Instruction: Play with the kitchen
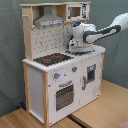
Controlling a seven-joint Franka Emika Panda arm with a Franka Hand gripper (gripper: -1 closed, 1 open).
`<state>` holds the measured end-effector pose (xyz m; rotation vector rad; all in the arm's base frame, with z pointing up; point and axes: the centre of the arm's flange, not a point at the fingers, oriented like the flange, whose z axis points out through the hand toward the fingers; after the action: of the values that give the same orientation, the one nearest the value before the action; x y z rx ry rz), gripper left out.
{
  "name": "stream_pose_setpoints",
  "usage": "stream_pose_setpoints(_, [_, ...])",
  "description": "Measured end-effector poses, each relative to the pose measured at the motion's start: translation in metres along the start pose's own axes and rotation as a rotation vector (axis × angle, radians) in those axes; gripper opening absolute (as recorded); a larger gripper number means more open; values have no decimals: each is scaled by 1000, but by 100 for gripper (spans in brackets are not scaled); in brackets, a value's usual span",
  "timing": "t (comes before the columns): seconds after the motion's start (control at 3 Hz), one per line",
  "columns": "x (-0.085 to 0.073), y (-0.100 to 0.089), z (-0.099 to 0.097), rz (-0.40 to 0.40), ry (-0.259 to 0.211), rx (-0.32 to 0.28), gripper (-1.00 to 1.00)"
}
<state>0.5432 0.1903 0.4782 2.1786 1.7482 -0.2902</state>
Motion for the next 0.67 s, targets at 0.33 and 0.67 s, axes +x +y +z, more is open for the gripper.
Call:
stream_pose_setpoints(0.33, [-12, 6, -46, 47, -3, -62, -100])
stream_pose_setpoints(0.67, [-9, -12, -89, 81, -38, -129, -100])
